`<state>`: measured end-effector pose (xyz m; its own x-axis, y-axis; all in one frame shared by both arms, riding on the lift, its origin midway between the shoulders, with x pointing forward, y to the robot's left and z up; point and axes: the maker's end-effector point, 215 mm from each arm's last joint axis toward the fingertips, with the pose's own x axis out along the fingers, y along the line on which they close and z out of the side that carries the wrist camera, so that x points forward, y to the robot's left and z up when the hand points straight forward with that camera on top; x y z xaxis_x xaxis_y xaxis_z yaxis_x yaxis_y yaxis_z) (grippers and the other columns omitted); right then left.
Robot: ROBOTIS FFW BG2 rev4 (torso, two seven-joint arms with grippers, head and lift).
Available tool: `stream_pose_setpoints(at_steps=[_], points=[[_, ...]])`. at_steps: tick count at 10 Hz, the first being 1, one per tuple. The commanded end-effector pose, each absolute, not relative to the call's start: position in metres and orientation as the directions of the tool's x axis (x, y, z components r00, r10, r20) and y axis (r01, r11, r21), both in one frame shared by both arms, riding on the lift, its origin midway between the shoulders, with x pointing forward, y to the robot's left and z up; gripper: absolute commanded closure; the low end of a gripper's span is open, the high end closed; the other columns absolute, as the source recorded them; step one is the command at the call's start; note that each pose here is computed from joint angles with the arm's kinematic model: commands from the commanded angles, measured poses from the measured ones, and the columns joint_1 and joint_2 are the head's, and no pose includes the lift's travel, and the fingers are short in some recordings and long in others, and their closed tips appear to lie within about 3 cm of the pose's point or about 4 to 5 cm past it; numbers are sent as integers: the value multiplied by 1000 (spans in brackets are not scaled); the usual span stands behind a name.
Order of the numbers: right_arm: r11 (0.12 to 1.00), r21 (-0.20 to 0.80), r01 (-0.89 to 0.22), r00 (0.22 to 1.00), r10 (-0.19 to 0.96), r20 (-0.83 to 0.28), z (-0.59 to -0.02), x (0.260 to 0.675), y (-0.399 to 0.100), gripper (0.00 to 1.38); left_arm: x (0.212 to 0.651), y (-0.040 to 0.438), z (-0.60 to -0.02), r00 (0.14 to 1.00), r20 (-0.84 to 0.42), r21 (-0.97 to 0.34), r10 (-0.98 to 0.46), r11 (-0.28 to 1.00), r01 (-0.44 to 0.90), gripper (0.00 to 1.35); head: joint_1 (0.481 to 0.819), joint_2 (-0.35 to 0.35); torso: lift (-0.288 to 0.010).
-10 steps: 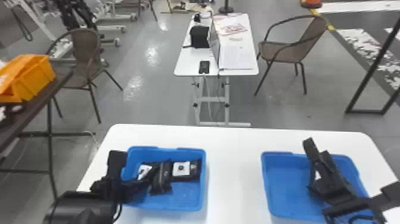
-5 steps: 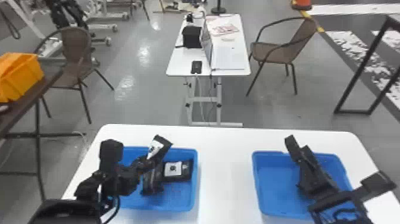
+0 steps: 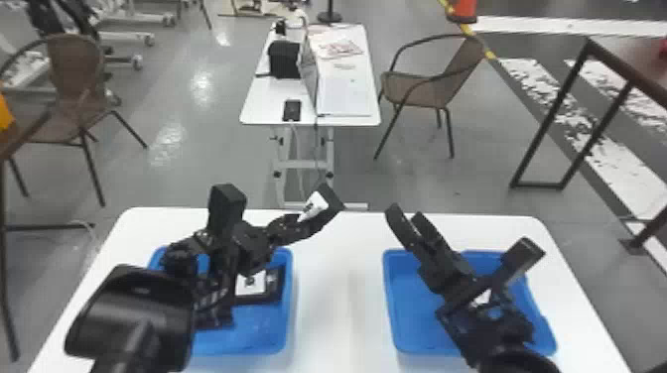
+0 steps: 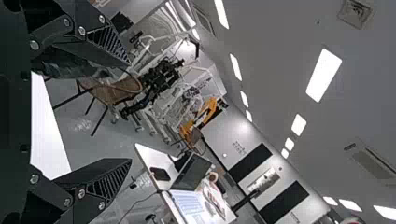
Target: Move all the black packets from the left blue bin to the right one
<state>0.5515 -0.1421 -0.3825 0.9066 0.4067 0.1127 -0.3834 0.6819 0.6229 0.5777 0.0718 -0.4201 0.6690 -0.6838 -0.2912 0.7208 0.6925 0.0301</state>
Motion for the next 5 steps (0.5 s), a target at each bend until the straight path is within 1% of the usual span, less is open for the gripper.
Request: stream_pose_setpoints(at_steps=[1,3,5], points=[[675,614,-409,892,436,114,-380,559,-126,315,582,42,-411,624,-259,9,-738,644,765,1211,695,-66,0],[674,604,-425,885,451,120,-375,567,-118,315,580,3,-405,556,-248,-10,-793,576,817,1211,695,-84,0],[665,594,-453,870,476,130,-367,574,-103,315,577,-16,-406,513,-239,-39,-824,536,843,1211,695,-110,0]])
